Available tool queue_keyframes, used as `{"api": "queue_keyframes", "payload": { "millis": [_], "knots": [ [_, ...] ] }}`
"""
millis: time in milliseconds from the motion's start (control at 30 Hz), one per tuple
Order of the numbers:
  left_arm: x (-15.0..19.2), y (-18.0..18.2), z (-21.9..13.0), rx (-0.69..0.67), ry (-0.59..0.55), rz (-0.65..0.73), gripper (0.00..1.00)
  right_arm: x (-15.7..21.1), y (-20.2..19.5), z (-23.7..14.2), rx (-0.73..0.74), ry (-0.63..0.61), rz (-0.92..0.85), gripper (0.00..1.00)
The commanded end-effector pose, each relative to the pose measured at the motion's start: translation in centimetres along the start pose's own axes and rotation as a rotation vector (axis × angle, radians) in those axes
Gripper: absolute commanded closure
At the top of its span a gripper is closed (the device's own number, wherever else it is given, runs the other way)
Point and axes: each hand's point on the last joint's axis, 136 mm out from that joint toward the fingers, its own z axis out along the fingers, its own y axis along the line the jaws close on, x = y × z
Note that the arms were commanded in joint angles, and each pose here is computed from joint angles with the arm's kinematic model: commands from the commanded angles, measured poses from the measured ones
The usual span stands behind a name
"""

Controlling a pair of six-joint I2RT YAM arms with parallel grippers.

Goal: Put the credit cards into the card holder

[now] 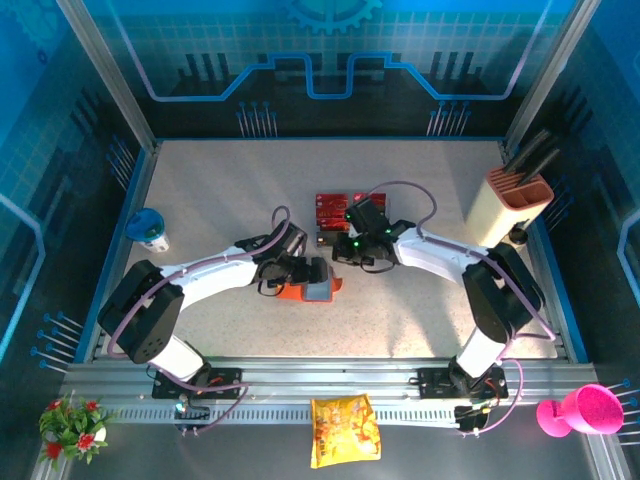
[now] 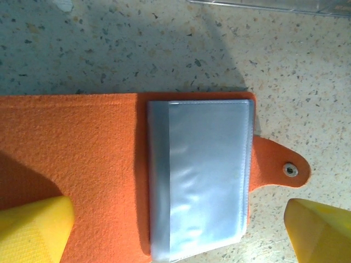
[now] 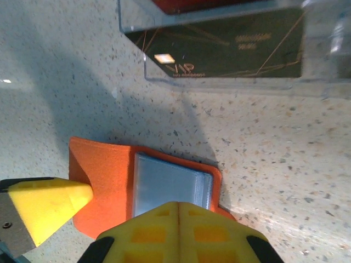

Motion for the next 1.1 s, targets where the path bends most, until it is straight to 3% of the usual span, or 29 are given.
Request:
{"api": "queue_keyframes", "payload": {
  "millis": [0,500,1067],
  "knots": [
    [0.9,1.3,0.3,-0.053,0.015,0.034,0.01,0.8,1.0,1.0,-0.008,0.048,-0.04,1.0],
    [0.4,0.6,-0.3,-0.042,0.004,0.05,0.01,3.4,-1.0,4.9,0.063,0.145,-0.058,1.0],
    [1.4,2.4,0.2,-0.095,0.014,0.082,0.01,4.8,-2.9,5.7,0.099,0.177,-0.042,1.0]
  ]
}}
